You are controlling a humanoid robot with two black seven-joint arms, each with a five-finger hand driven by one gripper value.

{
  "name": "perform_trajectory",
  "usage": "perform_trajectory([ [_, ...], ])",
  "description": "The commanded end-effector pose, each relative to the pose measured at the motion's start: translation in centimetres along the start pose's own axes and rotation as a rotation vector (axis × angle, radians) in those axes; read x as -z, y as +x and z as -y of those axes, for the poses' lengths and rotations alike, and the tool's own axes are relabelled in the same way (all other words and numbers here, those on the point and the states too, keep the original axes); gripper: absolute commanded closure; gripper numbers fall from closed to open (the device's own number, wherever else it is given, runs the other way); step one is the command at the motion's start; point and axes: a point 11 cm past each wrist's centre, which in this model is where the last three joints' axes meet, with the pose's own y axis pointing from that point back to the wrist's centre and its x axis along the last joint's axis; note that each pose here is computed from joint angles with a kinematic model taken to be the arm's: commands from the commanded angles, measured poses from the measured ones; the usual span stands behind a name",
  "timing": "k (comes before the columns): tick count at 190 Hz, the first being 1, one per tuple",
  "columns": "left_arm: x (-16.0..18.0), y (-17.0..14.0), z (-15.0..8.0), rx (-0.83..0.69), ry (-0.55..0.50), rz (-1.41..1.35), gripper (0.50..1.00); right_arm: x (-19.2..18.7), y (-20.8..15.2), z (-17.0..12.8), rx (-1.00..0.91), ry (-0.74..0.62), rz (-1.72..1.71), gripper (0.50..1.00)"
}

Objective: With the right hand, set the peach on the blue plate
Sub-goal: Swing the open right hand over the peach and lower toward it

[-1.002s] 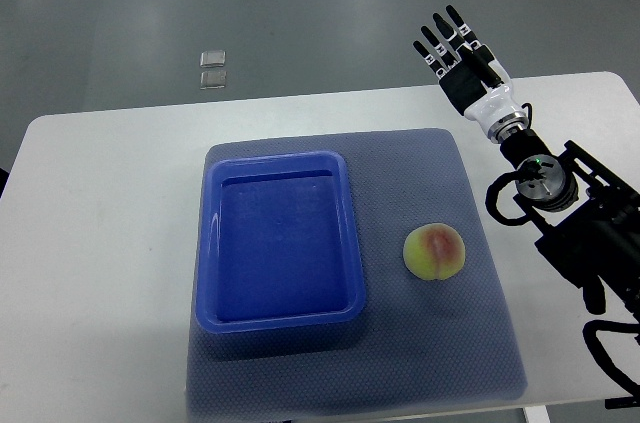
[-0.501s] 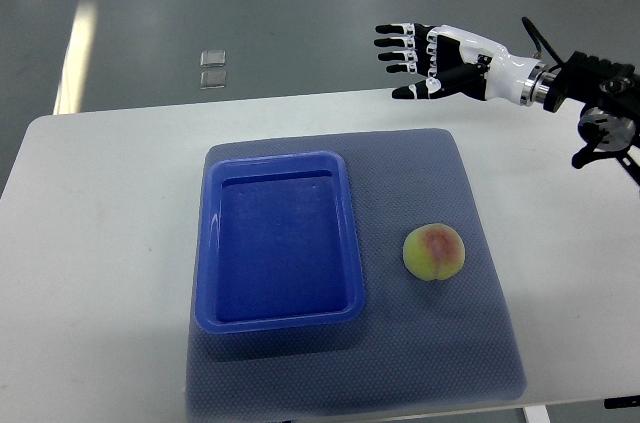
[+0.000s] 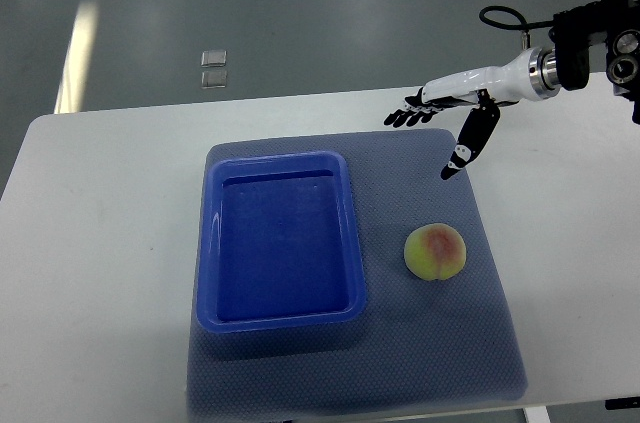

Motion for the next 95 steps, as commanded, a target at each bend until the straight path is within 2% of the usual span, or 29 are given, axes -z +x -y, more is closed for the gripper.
perform_trajectory([
  [1,0.0,0.0,0.0,0.000,0.000,-0.002,0.500,-0.4,-1.3,0.3,0.028,0.002,0.009,0.568],
  [13,0.0,0.0,0.0,0.000,0.000,-0.001,0.500,-0.6,-1.7,0.5,0.035,0.000,0.017,0.566],
  [14,0.0,0.0,0.0,0.001,0.000,-0.001,0.500,-1.1,-2.6,0.8,0.052,0.003,0.034,0.568],
  [31,0.0,0.0,0.0,0.000,0.000,-0.002,0.500,-1.5,-4.3,1.4,0.084,0.012,0.055,0.566],
  [95,0.0,0.1,0.0,-0.001,0.001,-0.004,0.500,-3.3,-7.2,2.1,0.127,-0.006,0.099,0.568],
])
